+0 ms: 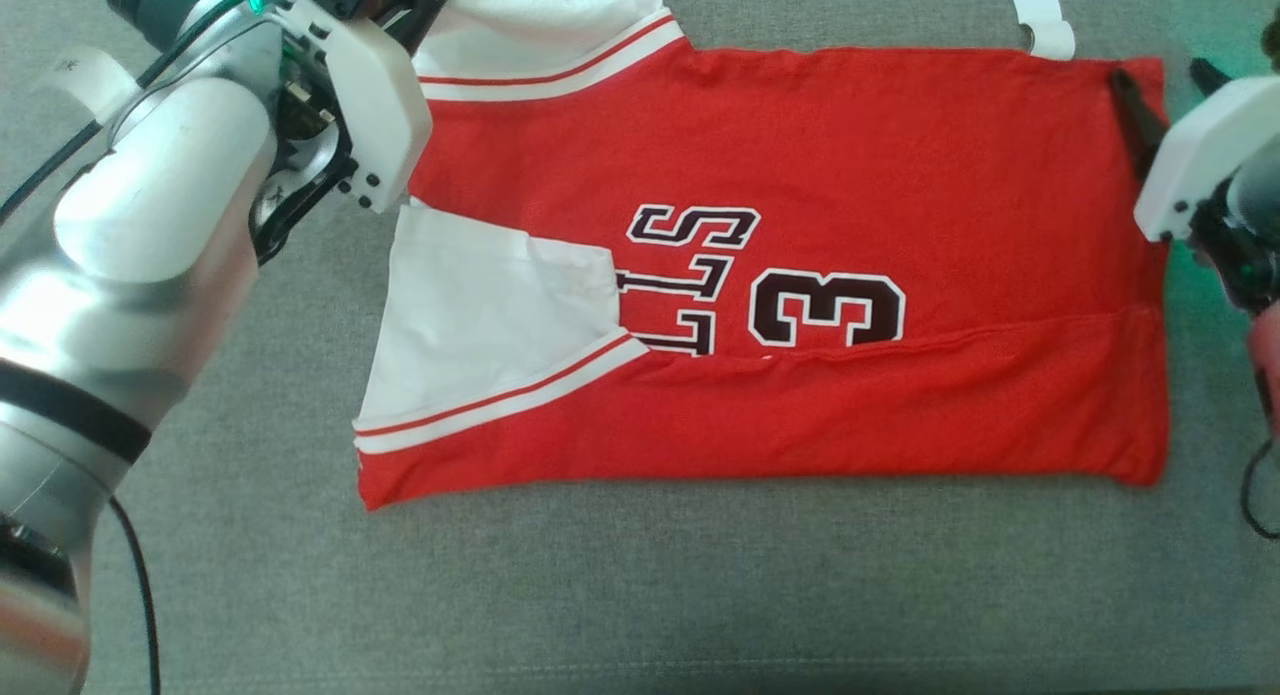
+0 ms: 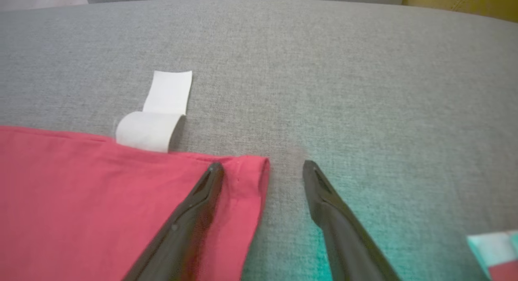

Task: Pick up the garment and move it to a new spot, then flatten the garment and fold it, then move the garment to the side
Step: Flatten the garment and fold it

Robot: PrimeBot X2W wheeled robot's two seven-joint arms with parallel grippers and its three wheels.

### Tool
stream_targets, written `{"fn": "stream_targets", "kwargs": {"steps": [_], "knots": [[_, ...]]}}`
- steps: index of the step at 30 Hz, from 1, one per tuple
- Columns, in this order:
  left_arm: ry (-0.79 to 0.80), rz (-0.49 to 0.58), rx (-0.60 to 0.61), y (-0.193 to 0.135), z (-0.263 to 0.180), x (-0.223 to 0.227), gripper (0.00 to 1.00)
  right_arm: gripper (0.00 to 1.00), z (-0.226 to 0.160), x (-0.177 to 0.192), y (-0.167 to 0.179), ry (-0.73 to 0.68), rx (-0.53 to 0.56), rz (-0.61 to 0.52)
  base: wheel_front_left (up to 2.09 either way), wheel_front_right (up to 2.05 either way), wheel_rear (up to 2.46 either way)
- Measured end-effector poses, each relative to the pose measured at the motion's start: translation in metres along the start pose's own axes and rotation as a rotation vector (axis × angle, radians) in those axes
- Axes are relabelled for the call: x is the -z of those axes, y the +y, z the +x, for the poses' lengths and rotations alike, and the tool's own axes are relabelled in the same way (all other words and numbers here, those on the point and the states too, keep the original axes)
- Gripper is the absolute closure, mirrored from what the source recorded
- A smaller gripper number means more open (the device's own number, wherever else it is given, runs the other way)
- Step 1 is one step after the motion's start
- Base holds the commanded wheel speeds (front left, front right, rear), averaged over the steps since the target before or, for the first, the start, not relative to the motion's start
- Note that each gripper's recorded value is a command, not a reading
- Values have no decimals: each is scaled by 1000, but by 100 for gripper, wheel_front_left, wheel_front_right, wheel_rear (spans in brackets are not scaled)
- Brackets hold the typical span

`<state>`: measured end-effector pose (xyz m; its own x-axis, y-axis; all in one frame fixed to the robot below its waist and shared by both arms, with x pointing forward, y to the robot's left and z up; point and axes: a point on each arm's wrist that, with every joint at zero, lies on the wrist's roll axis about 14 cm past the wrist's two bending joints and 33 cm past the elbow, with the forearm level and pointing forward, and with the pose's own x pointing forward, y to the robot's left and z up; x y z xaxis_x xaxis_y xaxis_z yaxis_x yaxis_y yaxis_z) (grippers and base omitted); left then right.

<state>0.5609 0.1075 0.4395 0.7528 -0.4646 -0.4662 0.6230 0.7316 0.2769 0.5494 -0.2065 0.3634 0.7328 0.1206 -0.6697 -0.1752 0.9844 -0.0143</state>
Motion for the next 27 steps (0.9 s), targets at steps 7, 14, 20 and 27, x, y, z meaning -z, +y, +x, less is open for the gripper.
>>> {"fn": "stream_targets", "kwargs": {"steps": [7,14,20,27], "knots": [[-4,-5,-12,2,2,-2,100,100,-2,0,5,23,-29,-20,0,0,0],[-20,-20,-74,20,0,-3,100,100,-4,-17,-4,-56,-8,-18,0,0,0],[-100,-17,-152,42,3,-24,100,100,-5,-58,-12,-205,11,-9,0,0,0],[-225,-21,-245,61,5,-51,100,100,-13,-99,-18,-397,30,24,0,0,0]]}}
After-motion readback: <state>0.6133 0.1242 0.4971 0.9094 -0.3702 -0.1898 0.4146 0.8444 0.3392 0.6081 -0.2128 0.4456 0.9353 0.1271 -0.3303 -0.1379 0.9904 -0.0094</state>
